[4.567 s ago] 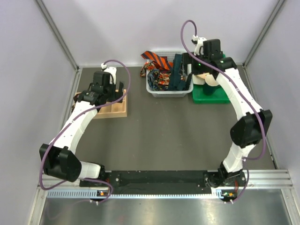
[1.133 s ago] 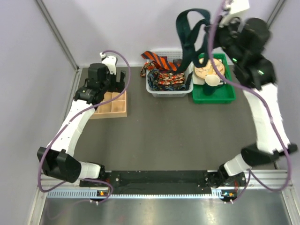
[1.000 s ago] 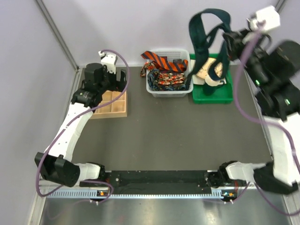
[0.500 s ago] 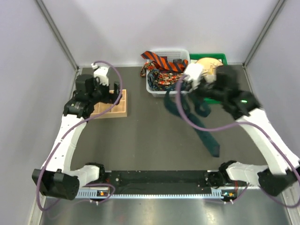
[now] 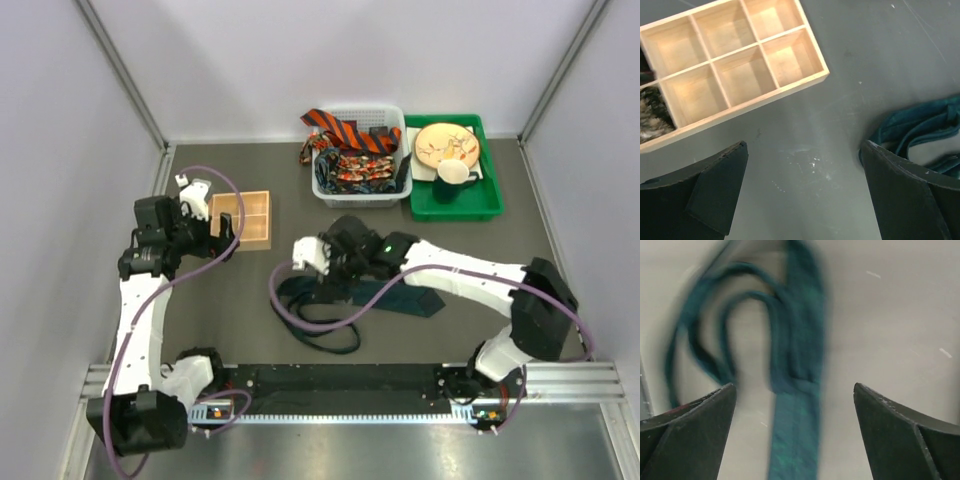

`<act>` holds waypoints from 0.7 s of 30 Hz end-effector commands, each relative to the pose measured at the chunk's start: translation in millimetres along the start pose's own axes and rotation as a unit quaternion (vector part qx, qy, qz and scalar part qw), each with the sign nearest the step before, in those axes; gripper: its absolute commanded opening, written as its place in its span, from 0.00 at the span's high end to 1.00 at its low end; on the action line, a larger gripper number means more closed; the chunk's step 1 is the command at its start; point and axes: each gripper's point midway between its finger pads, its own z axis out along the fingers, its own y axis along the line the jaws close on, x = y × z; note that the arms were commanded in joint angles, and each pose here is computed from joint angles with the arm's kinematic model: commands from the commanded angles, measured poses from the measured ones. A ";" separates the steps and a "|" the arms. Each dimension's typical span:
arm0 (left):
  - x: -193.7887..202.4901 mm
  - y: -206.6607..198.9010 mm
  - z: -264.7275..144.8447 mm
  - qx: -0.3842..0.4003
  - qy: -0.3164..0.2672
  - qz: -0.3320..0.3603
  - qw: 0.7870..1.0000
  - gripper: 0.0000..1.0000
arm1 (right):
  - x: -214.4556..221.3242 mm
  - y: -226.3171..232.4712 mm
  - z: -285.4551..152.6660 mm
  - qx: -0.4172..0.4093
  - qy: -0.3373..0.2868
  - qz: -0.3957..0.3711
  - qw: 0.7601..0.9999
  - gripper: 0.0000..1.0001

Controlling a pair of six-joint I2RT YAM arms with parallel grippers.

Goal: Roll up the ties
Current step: Place the tie at the center of the board.

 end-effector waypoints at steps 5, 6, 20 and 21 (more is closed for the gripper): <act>13.9 -86.3 -1.7 0.302 -0.051 0.211 0.928 0.01 | 56.4 -33.6 -122.3 0.021 -0.010 0.186 0.982 0.01; 19.0 -96.7 -3.7 0.322 -0.049 0.232 0.917 0.01 | 67.6 -34.6 -134.6 0.023 -0.014 0.218 0.976 0.01; 168.9 -305.7 -21.4 0.527 0.039 0.510 0.679 0.27 | 165.7 5.7 -112.3 -0.034 0.118 0.317 0.940 0.13; 175.0 -317.7 -27.1 0.540 0.040 0.517 0.663 0.29 | 169.3 5.2 -111.8 -0.036 0.122 0.326 0.937 0.14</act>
